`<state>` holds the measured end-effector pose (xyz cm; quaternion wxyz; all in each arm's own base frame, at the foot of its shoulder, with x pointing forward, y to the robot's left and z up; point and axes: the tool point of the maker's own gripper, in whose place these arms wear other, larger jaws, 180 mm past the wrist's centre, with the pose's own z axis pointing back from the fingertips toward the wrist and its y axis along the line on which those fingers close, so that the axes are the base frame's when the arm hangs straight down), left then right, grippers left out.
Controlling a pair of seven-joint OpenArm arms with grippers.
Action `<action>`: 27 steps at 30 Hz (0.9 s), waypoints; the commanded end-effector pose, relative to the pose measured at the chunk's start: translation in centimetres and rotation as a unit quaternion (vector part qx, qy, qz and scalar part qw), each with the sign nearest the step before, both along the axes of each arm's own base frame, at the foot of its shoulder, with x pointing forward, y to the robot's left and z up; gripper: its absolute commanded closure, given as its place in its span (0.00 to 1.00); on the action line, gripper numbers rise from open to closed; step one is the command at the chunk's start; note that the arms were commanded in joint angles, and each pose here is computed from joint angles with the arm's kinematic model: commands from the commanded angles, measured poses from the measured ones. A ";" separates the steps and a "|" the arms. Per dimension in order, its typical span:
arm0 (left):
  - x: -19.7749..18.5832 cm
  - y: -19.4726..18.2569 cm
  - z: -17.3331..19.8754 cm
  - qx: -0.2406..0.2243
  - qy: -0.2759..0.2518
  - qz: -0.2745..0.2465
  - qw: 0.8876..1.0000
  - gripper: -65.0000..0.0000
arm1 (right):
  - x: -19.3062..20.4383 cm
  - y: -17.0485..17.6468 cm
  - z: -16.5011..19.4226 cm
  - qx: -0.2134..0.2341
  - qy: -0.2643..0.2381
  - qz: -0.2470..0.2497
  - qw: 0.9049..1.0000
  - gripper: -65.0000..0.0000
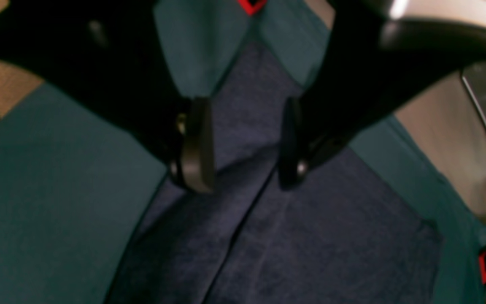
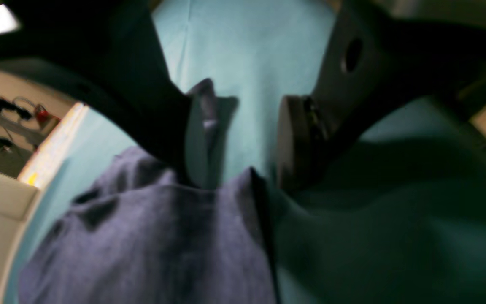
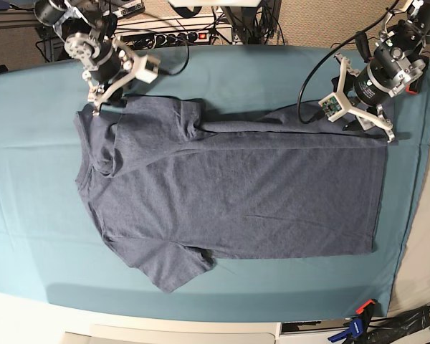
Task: Fold the T-shirt properly
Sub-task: 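Release the shirt and raise both grippers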
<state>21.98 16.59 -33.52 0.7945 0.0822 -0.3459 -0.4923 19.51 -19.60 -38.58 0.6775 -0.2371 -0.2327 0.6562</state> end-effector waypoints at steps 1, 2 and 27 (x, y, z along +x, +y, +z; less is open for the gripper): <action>0.5 0.0 0.9 0.000 -0.017 -0.004 1.000 0.58 | 0.3 -0.8 0.1 -0.015 -0.001 -0.001 1.000 0.64; 0.5 0.0 0.9 0.000 -0.017 -0.004 1.000 0.58 | 0.4 -1.0 0.0 -0.017 -0.002 -0.002 1.000 0.67; 0.5 -0.1 0.9 -0.003 -0.018 -0.004 1.000 0.58 | 4.0 2.4 5.3 0.034 -0.093 0.024 0.995 1.00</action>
